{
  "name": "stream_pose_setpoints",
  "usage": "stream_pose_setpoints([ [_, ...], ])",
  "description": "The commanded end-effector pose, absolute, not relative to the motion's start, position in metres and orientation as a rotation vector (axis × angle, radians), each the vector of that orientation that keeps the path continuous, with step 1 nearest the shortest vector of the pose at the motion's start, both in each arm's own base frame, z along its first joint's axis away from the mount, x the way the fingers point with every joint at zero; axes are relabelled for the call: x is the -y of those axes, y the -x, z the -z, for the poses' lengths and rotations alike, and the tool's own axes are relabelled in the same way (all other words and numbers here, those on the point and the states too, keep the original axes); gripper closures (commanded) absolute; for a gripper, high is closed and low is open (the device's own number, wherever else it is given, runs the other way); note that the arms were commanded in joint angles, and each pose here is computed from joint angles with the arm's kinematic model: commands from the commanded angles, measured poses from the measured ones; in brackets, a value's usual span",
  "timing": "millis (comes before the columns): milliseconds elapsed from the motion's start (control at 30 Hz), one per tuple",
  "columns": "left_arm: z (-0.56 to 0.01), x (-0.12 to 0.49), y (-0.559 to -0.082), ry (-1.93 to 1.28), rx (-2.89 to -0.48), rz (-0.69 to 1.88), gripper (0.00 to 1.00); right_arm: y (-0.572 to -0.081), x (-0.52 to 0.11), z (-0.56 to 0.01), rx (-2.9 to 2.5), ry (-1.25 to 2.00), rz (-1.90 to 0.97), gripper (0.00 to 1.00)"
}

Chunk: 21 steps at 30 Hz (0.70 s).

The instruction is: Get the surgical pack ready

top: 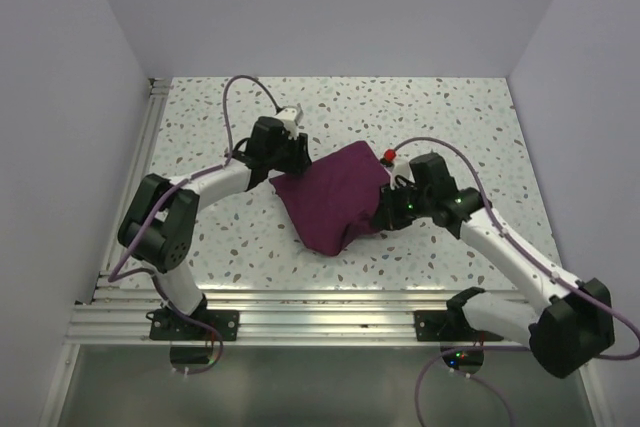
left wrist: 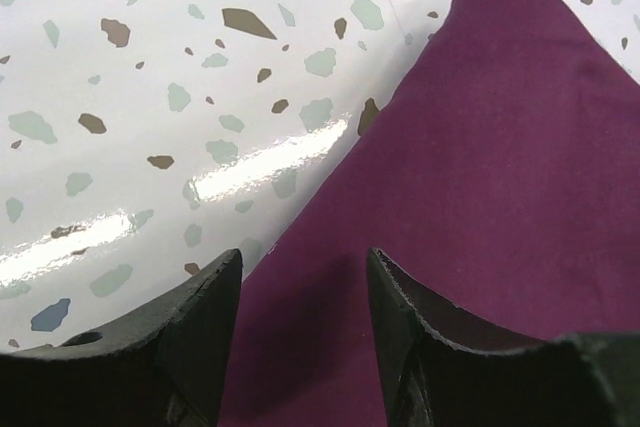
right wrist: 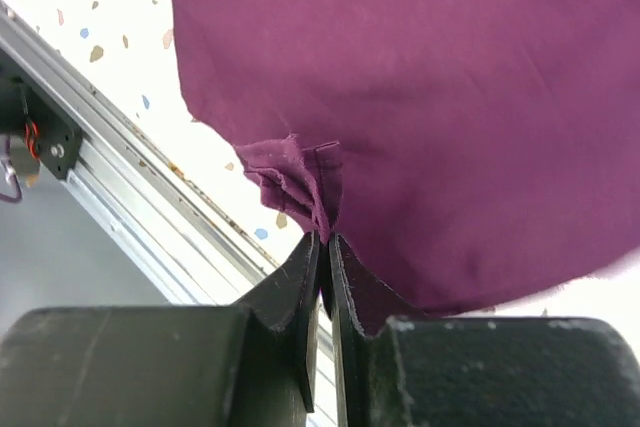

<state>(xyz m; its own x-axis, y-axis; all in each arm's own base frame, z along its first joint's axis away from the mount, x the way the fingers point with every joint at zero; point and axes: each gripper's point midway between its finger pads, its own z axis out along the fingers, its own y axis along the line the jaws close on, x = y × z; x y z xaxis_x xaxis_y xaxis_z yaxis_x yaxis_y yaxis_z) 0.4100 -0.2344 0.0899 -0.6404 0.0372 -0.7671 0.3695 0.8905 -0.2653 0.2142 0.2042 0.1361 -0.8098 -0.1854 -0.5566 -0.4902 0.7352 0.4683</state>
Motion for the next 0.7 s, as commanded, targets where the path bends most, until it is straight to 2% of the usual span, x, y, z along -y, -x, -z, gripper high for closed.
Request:
stream_pose_setpoints([
  [0, -0.093, 0.244, -0.419, -0.343, -2.168, 0.549, 0.43, -0.2, -0.184, -0.14, -2.463, 0.354, -0.769, 0.9],
  [33, -0.092, 0.244, -0.419, -0.345, -2.17, 0.54, 0.43, -0.196, -0.183, -0.139, -2.47, 0.323, -0.781, 0.89],
  [133, -0.088, 0.244, -0.421, -0.349, -2.175, 0.519, 0.44, -0.188, -0.175, -0.136, -2.494, 0.214, -0.77, 0.66],
  [167, -0.083, 0.243, -0.422, -0.348, -2.185, 0.508, 0.43, -0.186, -0.173, -0.133, -2.498, 0.194, -0.765, 0.54],
  [233, -0.08, 0.243, -0.424, -0.346, -2.192, 0.474, 0.44, -0.186, -0.167, -0.134, -2.484, 0.121, -0.74, 0.43],
  [467, -0.067, 0.264, -0.413, -0.43, -2.221, 0.399, 0.44, -0.197, -0.156, -0.157, -2.343, 0.007, -0.706, 0.25],
  [667, -0.051, 0.261, -0.404, -0.429, -2.262, 0.318, 0.44, -0.216, -0.162, -0.14, -2.4, -0.03, -0.659, 0.23],
])
